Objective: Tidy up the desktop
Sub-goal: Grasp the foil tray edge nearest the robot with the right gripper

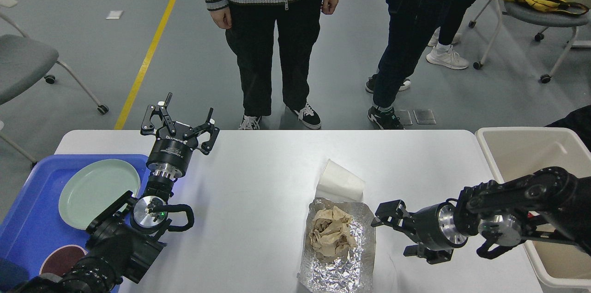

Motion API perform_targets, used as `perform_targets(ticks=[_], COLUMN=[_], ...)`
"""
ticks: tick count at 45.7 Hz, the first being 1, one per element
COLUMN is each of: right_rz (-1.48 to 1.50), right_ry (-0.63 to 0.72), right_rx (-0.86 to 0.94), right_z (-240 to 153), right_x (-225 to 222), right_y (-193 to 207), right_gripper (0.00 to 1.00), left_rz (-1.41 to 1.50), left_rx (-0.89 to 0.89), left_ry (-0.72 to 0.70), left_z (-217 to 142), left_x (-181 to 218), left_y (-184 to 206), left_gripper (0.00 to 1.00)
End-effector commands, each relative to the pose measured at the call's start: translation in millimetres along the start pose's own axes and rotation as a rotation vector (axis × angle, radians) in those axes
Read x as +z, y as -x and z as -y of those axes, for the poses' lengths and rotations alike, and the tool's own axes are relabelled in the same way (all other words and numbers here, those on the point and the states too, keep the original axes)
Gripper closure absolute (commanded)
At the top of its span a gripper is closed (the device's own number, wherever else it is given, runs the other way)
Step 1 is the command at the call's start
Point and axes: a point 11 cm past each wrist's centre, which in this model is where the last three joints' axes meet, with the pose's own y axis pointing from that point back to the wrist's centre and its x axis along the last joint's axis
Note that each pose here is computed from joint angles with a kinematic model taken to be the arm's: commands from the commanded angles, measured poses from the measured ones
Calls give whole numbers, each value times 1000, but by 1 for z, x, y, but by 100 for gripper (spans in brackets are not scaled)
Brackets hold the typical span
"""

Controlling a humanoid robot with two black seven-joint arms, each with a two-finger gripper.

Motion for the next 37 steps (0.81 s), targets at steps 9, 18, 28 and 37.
perform_targets(ticks=[9,18,28,37], right_rz=[1,-24,-92,-91], right_ry=[35,44,34,31], right_rx=[1,49,58,53], right_z=[30,37,38,38], right_x=[20,24,23,22], right_y=[27,27,26,29], right_gripper=[10,84,100,100], left_rz=[0,0,0,0], left_rx=[0,0,-1,0], left_ry=[0,0,0,0], left_z=[0,0,1,0], left_x=[0,0,0,0], left_y=[0,0,1,0], left_gripper=[4,4,4,4])
